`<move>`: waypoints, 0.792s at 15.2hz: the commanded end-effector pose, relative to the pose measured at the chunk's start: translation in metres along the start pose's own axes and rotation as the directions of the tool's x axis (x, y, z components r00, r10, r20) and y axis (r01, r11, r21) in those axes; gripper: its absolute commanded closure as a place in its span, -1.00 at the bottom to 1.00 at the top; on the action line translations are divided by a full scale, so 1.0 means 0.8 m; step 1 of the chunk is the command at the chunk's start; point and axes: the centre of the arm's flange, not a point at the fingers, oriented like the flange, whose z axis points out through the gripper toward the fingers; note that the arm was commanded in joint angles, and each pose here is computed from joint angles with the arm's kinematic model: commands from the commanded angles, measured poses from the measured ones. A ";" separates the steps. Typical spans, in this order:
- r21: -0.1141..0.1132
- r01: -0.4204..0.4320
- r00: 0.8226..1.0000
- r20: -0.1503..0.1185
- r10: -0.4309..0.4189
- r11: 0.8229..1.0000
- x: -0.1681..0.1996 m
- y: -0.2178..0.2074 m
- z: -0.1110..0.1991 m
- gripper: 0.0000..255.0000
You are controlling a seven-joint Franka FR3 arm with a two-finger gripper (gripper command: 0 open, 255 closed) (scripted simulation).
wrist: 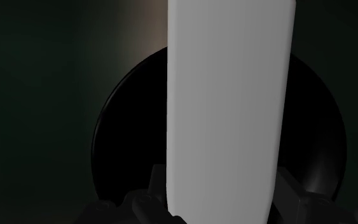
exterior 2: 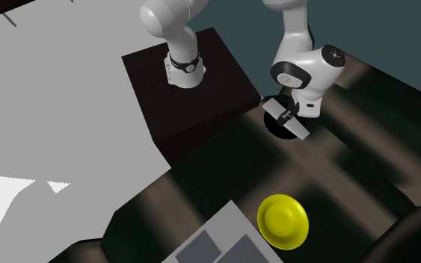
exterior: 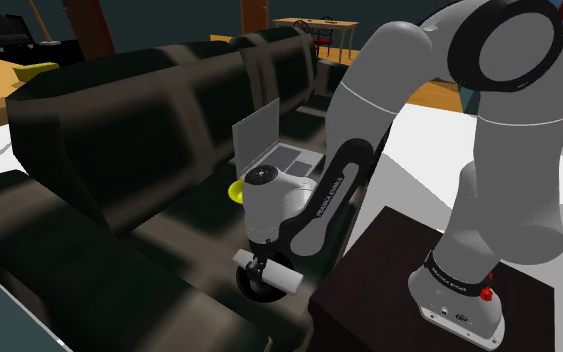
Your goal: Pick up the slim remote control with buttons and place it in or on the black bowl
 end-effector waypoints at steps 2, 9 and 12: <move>0.000 0.000 1.000 -0.001 0.000 1.000 -0.001 -0.001 0.005 1.00; 0.000 0.000 1.000 -0.001 0.000 1.000 -0.001 -0.001 0.005 -1.00; 0.000 0.000 1.000 -0.001 0.000 1.000 -0.001 -0.001 0.005 -1.00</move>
